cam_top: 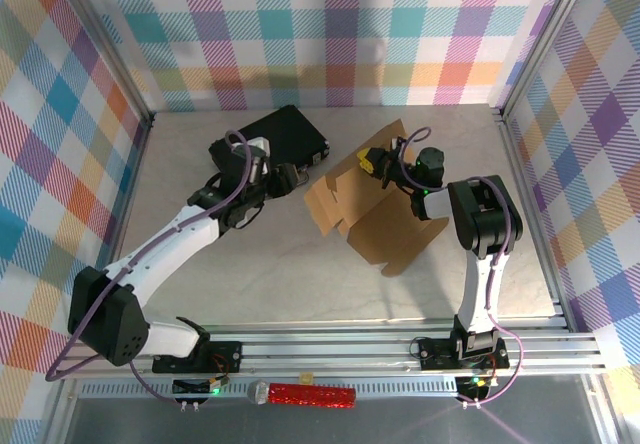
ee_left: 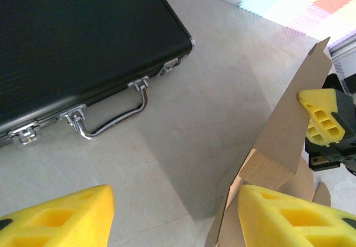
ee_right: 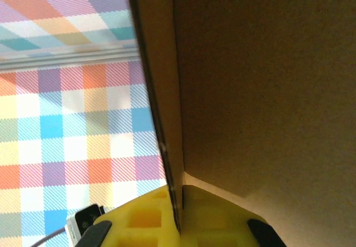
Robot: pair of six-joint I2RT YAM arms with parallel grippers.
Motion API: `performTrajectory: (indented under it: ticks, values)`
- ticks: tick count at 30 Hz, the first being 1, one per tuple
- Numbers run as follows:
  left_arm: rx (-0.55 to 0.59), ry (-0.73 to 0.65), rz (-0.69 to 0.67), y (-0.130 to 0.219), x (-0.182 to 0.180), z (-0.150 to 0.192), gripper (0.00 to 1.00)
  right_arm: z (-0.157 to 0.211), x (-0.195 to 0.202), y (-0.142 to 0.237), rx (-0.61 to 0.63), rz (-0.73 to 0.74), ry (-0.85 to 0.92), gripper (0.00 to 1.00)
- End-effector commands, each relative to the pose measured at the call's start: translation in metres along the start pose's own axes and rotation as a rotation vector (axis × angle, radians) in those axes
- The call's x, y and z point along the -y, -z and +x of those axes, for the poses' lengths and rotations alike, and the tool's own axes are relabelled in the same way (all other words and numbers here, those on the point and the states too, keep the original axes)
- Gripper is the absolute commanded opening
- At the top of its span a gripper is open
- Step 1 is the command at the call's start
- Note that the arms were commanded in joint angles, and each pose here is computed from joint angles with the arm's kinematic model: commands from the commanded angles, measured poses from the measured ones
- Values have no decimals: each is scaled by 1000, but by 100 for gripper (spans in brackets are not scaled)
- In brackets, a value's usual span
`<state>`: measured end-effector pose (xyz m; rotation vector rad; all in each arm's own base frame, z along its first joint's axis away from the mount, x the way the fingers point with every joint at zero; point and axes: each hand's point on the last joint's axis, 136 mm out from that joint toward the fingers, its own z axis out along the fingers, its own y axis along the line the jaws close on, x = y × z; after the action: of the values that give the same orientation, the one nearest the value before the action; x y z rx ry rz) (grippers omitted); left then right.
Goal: Fold the paper box
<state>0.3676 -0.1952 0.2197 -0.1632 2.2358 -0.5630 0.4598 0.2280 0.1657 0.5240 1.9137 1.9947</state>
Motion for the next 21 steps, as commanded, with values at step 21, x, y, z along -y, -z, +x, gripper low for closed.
performTrajectory:
  ticks: [21]
  values:
    - [205, -220, 107, -111, 161, 95, 36, -24, -9, -8, 52, 32, -128, 0]
